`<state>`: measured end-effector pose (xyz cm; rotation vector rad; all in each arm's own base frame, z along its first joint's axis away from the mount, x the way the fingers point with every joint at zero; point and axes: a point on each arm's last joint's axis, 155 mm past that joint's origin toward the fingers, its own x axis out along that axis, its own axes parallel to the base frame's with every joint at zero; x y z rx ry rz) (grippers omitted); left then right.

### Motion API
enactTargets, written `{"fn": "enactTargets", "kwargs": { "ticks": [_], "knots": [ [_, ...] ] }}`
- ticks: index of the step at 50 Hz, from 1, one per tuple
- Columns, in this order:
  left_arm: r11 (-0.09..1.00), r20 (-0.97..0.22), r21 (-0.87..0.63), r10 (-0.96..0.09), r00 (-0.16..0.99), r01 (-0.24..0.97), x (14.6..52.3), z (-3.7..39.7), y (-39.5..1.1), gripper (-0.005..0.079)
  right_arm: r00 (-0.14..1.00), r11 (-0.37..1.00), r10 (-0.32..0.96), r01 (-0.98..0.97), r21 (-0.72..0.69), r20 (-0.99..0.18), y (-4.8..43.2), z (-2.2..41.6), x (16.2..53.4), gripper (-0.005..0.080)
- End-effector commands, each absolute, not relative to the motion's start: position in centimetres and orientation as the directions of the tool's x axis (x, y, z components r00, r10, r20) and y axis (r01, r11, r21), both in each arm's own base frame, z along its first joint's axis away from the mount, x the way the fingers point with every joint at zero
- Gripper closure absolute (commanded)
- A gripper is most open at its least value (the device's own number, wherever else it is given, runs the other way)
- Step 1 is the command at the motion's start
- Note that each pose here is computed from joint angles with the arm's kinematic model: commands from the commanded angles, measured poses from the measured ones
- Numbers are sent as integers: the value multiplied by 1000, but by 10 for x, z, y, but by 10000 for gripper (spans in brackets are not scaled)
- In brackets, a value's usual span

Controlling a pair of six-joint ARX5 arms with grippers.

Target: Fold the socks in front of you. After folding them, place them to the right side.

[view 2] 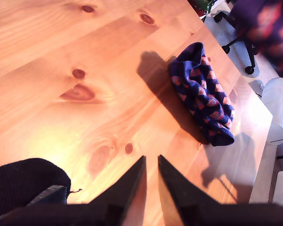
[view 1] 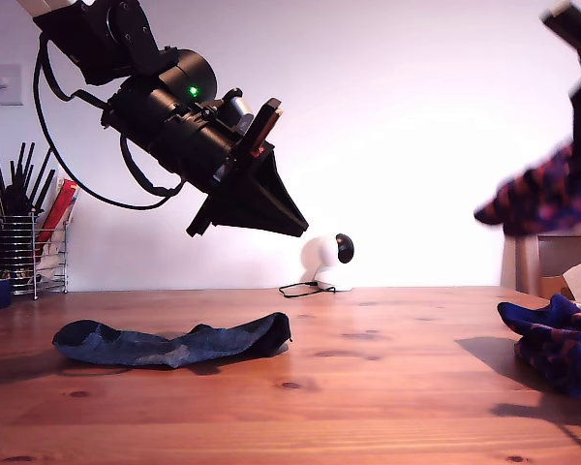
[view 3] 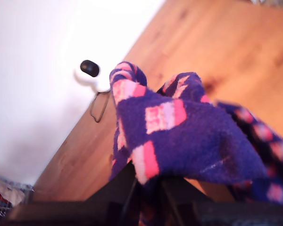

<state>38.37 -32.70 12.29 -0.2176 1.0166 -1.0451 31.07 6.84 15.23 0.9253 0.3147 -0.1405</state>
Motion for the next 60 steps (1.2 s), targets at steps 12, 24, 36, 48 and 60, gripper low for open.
{"fn": "enactTargets", "kwargs": {
  "ticks": [12,24,36,48,60],
  "knots": [
    [524,-592,-585,-798,115,619,386,120,-328,681,957,472,19,247,846,-290,65,132,304,765],
    [524,-592,-585,-798,116,619,386,120,-328,681,955,392,15,268,880,-297,60,108,295,765],
    [524,-592,-586,-798,115,619,386,120,-328,681,952,372,-5,285,883,-306,52,92,288,764],
    [520,-590,-588,-800,112,619,385,121,-328,681,955,375,-2,276,885,-297,47,92,290,764],
    [520,-590,-588,-800,112,619,385,121,-328,681,961,396,53,230,889,-272,52,98,296,764]
  ]
}}
